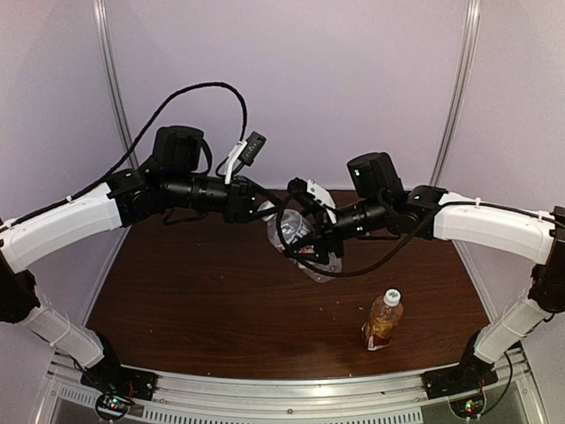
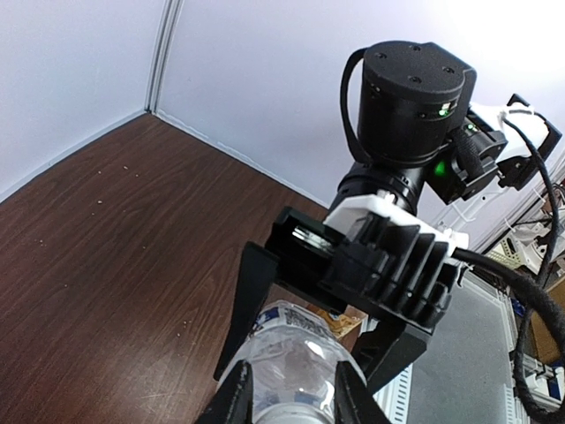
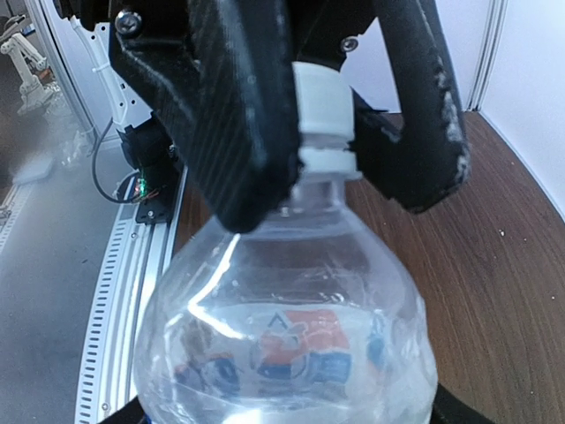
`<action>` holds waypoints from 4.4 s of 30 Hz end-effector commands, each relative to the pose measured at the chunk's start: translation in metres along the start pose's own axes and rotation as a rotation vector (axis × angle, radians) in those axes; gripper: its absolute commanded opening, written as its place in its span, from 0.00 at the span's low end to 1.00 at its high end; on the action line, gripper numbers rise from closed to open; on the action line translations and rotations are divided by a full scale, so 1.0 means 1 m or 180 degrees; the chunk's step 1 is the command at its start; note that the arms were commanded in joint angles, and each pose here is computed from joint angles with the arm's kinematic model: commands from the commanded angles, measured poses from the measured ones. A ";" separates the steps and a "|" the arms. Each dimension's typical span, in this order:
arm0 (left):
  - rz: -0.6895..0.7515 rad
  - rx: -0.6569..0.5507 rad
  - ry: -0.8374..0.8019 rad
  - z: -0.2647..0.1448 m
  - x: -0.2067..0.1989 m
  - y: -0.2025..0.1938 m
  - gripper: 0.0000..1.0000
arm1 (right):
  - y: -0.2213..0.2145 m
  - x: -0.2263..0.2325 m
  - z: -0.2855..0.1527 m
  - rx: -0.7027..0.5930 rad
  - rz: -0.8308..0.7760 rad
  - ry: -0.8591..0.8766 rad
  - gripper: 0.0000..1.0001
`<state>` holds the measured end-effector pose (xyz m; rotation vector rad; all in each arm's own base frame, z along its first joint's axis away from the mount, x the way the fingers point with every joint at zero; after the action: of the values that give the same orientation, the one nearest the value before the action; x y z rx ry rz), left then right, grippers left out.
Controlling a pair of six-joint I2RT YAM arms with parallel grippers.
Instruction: Unscrew the bottle caps
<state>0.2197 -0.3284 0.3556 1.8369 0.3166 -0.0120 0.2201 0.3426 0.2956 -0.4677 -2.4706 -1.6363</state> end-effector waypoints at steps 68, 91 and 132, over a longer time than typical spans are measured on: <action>0.0317 -0.0948 -0.0153 -0.035 -0.023 0.019 0.00 | 0.010 0.014 -0.013 -0.0476 0.0432 0.0131 0.35; 0.0181 -0.0934 0.0489 -0.061 -0.025 0.038 0.87 | 0.011 0.034 -0.028 -0.0491 0.0355 -0.0010 0.35; 0.1068 -0.0983 -0.1034 -0.040 -0.056 0.044 0.43 | 0.031 0.066 -0.033 -0.0305 0.0351 0.1072 0.34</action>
<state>0.1729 -0.3165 0.4094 1.5640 -0.1589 -0.0431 0.1691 0.3423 0.3337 -0.3596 -2.1188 -1.5721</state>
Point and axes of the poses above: each gripper's point midway between its finger pads, its own z axis out along the fingers, its own x axis along the line the jaws close on, y = z × x, the point moved 6 cm from there along -z, back along the fingers, and after that the axes turned 14 degrees about z, right-handed, at the moved point
